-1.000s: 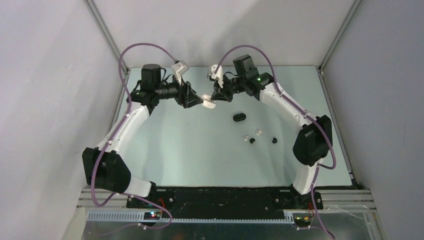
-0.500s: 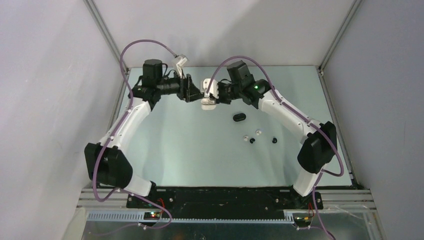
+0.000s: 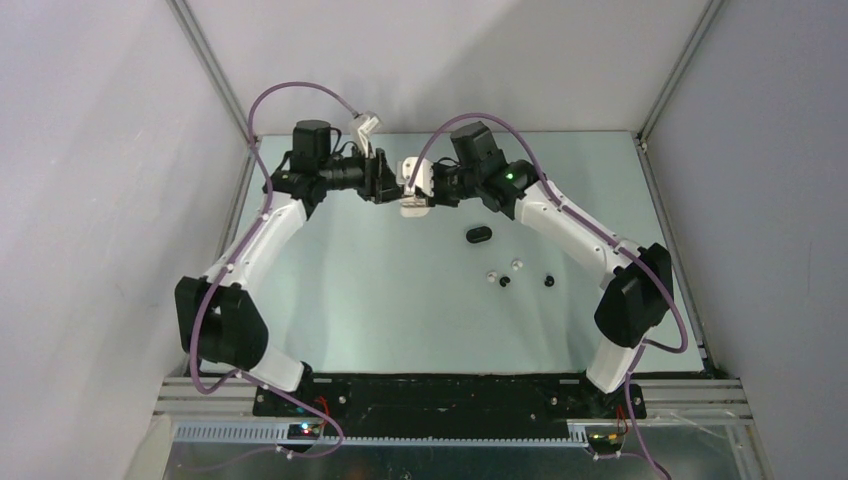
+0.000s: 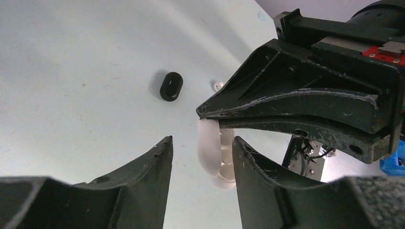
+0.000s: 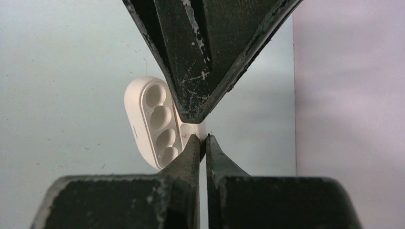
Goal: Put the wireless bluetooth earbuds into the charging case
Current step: Adjust the charging case.
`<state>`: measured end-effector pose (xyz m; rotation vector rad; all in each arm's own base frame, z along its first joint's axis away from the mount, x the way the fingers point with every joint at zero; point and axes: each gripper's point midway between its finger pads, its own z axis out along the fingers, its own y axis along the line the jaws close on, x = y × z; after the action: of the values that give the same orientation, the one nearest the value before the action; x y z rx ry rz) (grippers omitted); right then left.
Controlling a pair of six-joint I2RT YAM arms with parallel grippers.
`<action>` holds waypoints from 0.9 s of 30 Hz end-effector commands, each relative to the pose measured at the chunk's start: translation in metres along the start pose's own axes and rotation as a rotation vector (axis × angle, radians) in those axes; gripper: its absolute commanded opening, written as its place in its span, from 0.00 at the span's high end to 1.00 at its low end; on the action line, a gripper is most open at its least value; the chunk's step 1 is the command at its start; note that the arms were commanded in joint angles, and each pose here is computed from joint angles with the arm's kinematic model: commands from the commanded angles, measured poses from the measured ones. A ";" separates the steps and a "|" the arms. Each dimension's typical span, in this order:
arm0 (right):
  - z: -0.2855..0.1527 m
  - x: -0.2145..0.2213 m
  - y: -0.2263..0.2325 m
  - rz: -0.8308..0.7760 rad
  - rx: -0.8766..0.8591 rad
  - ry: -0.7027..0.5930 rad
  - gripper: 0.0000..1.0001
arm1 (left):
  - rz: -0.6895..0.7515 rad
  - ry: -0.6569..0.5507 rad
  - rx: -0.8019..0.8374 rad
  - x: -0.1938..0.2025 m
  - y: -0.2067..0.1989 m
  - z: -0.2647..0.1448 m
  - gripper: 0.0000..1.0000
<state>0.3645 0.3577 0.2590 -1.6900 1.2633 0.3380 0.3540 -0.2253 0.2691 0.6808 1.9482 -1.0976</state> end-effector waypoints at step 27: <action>-0.013 -0.033 -0.033 0.046 0.147 -0.063 0.81 | 0.108 -0.016 0.054 -0.008 -0.012 0.000 1.00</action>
<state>0.3672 0.3609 0.2623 -1.6525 1.2864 0.3183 0.3539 -0.2310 0.2593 0.7137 1.9553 -1.1231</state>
